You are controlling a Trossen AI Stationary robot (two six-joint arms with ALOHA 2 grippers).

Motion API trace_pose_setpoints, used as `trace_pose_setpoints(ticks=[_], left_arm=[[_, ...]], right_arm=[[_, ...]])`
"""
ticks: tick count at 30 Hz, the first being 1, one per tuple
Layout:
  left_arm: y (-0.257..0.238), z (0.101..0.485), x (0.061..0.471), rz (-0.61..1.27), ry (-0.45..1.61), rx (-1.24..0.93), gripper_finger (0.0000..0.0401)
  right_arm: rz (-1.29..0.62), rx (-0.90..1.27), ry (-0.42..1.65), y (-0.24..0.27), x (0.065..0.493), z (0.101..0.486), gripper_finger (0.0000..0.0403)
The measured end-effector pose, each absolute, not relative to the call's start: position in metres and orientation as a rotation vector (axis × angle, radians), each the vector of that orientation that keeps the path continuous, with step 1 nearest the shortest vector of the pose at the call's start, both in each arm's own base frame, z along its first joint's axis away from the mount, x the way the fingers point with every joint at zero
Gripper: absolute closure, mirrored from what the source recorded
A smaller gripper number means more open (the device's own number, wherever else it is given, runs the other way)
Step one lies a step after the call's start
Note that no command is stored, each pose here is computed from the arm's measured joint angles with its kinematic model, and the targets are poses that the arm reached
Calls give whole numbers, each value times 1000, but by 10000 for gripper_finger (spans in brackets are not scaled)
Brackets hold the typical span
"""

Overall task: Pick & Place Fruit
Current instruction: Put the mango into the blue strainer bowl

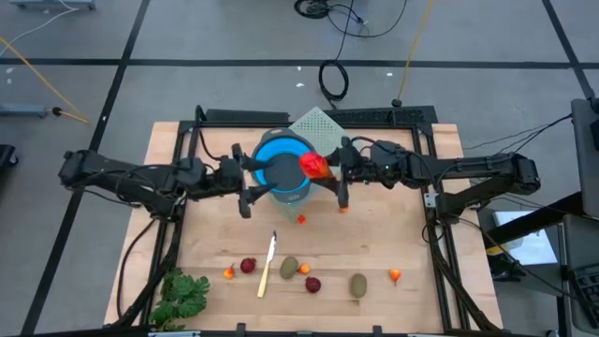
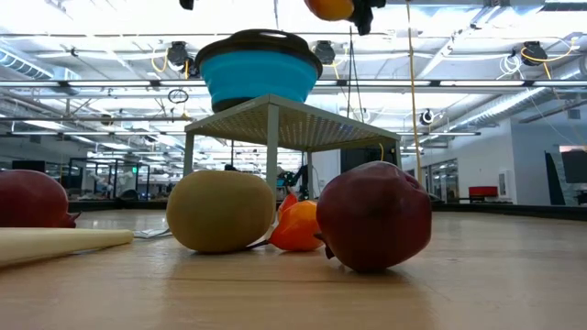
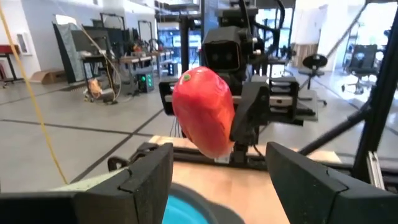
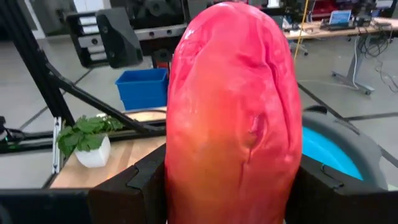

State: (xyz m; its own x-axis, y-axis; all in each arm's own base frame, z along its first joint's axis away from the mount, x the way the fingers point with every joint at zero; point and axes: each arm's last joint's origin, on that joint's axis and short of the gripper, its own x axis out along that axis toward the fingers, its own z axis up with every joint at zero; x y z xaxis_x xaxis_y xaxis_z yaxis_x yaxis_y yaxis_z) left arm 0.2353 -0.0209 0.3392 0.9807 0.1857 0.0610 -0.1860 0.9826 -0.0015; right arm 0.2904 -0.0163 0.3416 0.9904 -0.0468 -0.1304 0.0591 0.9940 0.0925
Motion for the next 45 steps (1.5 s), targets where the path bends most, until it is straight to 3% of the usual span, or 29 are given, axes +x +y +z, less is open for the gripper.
trace_pose_setpoints(ticks=[8,14,32,45], left_arm=[[-10,337,245,226,-103,-78,146],[-4,340,246,139,-136,-137,144],[4,333,263,113,-182,-200,24],[3,340,294,92,-189,-147,24]], right_arm=[[-6,95,98,-15,291,345,184],[-6,86,95,-15,291,345,183],[-2,66,34,-15,291,351,182],[0,68,37,-15,292,350,183]])
